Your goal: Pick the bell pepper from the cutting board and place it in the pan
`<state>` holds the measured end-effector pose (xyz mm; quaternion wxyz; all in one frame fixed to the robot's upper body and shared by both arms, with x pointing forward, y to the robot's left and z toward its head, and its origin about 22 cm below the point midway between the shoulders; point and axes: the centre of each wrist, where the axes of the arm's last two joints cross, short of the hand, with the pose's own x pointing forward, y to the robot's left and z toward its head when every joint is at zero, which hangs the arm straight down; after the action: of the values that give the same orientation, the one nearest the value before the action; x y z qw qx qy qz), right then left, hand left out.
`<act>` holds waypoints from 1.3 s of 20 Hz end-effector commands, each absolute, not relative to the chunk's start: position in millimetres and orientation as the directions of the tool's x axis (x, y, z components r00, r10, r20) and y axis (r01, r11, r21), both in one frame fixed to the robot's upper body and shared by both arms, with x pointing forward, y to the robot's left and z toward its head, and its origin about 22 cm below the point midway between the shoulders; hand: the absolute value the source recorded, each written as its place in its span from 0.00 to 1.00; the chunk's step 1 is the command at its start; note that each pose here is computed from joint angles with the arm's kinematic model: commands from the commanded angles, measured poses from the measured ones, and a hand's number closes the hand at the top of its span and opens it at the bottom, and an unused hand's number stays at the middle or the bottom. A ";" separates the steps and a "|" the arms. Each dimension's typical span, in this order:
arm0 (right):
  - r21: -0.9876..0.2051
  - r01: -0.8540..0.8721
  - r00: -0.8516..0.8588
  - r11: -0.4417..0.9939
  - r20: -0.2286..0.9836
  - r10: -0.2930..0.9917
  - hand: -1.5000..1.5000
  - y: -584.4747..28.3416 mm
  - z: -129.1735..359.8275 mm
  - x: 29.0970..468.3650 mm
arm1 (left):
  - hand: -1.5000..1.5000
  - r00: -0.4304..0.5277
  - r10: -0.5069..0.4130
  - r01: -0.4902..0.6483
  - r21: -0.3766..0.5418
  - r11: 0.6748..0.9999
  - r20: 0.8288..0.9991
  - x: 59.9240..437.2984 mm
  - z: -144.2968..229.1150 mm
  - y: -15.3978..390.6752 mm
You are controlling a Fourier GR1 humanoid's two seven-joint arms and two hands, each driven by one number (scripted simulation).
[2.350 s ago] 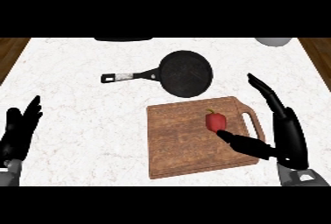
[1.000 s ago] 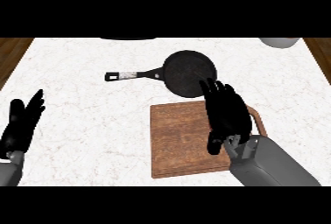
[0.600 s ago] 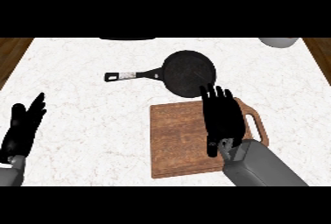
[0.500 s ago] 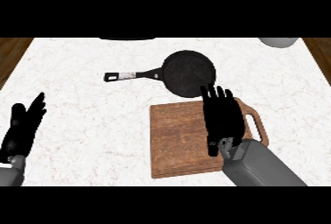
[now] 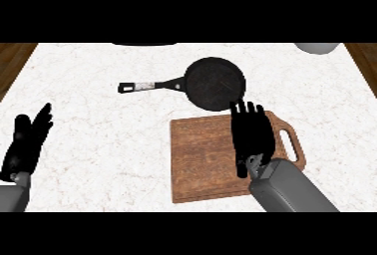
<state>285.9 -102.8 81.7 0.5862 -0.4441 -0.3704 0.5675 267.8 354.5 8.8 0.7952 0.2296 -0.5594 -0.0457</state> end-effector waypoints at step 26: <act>-0.936 -0.291 0.074 -0.199 -0.230 0.970 1.00 -113.3 47.8 306.3 | 0.50 0.381 -0.337 -0.176 0.425 0.888 0.861 289.4 21.2 345.4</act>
<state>307.0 -114.4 36.1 0.5538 -0.4877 -0.3325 0.5873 271.6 349.7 11.2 0.7954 0.2321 -0.5581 -0.0449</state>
